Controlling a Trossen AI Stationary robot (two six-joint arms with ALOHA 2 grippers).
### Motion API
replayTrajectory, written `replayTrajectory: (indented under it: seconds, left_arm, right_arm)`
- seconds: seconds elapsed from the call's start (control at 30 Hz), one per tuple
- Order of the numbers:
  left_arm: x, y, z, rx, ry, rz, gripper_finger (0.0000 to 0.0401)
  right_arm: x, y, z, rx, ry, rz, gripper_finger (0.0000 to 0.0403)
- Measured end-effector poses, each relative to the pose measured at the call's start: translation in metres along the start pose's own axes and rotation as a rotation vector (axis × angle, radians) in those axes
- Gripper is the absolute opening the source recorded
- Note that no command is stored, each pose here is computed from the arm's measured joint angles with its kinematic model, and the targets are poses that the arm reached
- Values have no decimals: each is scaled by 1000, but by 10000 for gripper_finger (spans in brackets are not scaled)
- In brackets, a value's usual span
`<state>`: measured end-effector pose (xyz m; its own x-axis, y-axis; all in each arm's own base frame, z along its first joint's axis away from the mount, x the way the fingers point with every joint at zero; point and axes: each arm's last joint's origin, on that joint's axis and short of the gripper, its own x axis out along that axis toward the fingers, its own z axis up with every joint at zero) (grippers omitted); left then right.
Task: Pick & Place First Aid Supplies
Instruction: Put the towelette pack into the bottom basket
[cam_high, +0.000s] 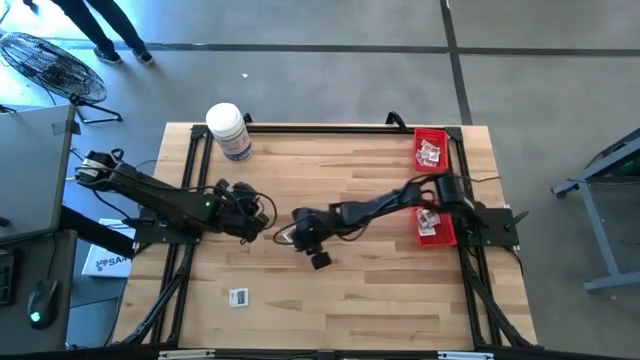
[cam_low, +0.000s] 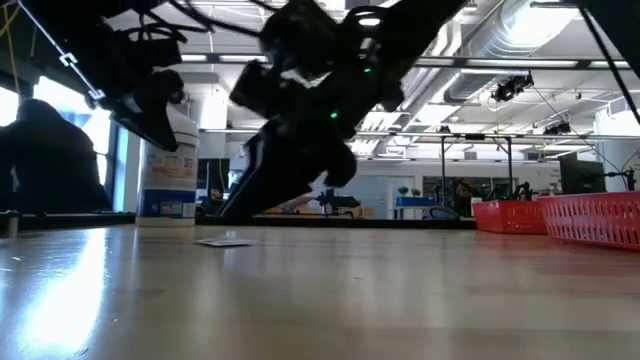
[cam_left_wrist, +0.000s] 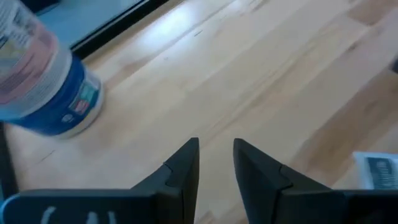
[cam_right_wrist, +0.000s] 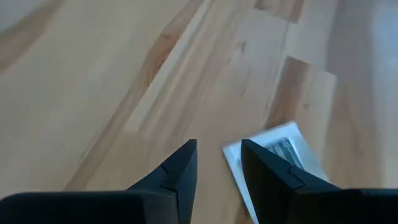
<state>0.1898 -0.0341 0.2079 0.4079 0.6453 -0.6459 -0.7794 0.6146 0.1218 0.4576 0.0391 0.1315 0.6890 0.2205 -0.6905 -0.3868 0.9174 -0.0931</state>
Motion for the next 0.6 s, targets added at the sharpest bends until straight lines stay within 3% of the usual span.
replayTrajectory:
  seconds: [0.3,0.6]
  left_arm:
    - [16,2,-23,19,41,6,96]
    - [17,1,-24,9,47,-4,96]
  right_arm:
    - [19,-11,-2,19,78,-10,140]
    - [17,-15,-1,52,84,-23,140]
